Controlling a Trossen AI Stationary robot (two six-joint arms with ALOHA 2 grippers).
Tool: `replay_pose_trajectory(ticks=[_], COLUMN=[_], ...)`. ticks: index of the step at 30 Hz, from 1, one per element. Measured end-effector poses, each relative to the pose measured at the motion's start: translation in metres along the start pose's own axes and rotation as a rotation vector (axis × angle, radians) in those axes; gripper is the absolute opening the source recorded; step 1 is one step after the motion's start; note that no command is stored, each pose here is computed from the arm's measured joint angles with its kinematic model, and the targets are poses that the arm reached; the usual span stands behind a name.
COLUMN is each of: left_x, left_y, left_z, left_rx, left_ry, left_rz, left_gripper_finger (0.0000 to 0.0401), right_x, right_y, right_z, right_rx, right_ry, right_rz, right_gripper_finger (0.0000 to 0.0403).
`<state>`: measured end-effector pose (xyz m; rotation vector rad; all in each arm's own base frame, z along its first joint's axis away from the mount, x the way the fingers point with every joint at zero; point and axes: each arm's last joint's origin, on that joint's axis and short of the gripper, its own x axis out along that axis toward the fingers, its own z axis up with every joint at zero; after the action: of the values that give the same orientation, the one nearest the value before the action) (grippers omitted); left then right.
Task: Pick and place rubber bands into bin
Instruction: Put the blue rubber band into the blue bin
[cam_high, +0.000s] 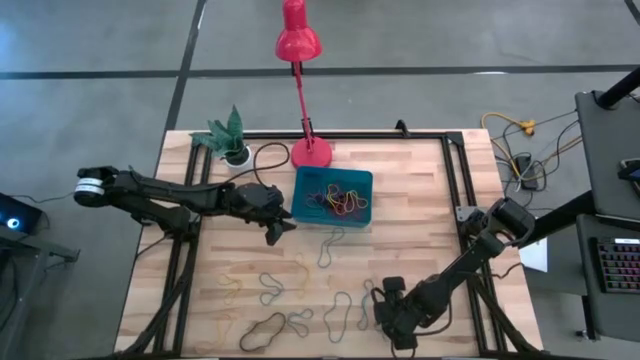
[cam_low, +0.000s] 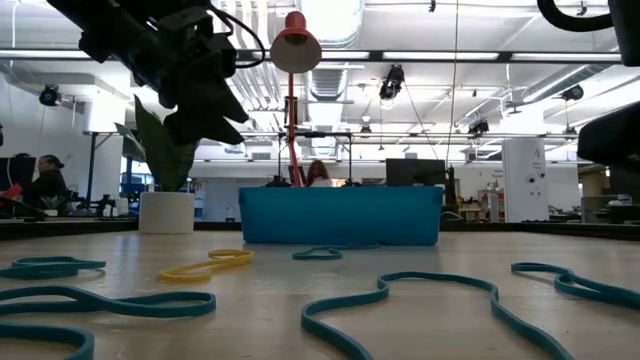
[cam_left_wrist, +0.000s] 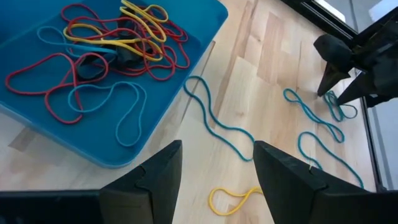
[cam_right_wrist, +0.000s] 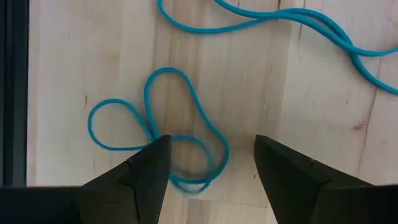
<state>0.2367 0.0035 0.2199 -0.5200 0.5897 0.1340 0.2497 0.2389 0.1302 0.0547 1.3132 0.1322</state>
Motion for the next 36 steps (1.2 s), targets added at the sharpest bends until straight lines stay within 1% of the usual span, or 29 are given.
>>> replay_pose_trajectory(ticks=[2,4,8,12,15,21,26,28,31,34,36], left_x=[0.0,0.0,0.0,0.0,0.0,0.0,0.0,0.0,0.0,0.0,0.0], left_y=[0.0,0.0,0.0,0.0,0.0,0.0,0.0,0.0,0.0,0.0,-0.001], left_z=[0.0,0.0,0.0,0.0,0.0,0.0,0.0,0.0,0.0,0.0,0.0], left_rx=[0.0,0.0,0.0,0.0,0.0,0.0,0.0,0.0,0.0,0.0,0.001], left_ry=[-0.001,0.0,-0.001,-0.001,-0.001,-0.001,-0.001,-0.001,0.0,0.006,0.01], left_rz=[-0.001,-0.001,-0.001,-0.001,-0.001,0.0,-0.001,-0.001,-0.006,-0.013,-0.021], left_gripper_finger=[0.0183,0.0183,0.0183,0.0183,0.0183,0.0183,0.0183,0.0183,0.0183,0.0183,0.0183], right_x=[0.0,-0.001,-0.004,-0.004,-0.003,0.001,-0.003,-0.006,-0.013,-0.03,-0.041], right_y=[0.0,-0.001,-0.001,0.005,0.007,0.006,-0.001,-0.008,-0.027,-0.048,-0.063], right_z=[-0.001,-0.002,-0.008,-0.014,-0.016,-0.015,-0.008,-0.006,-0.002,0.002,0.007], right_rx=[-0.004,0.004,0.048,0.054,0.071,0.13,0.254,0.306,0.422,0.539,0.604], right_ry=[-0.012,0.004,0.051,0.052,0.059,0.096,0.039,-0.001,-0.078,-0.145,-0.208], right_rz=[-0.024,-0.043,-0.081,-0.074,-0.073,-0.054,-0.095,-0.154,-0.314,-0.451,-0.505], right_gripper_finger=[0.0211,0.0195,0.0141,0.0083,0.0054,0.0014,0.0009,0.0009,0.0008,0.0008,0.0008])
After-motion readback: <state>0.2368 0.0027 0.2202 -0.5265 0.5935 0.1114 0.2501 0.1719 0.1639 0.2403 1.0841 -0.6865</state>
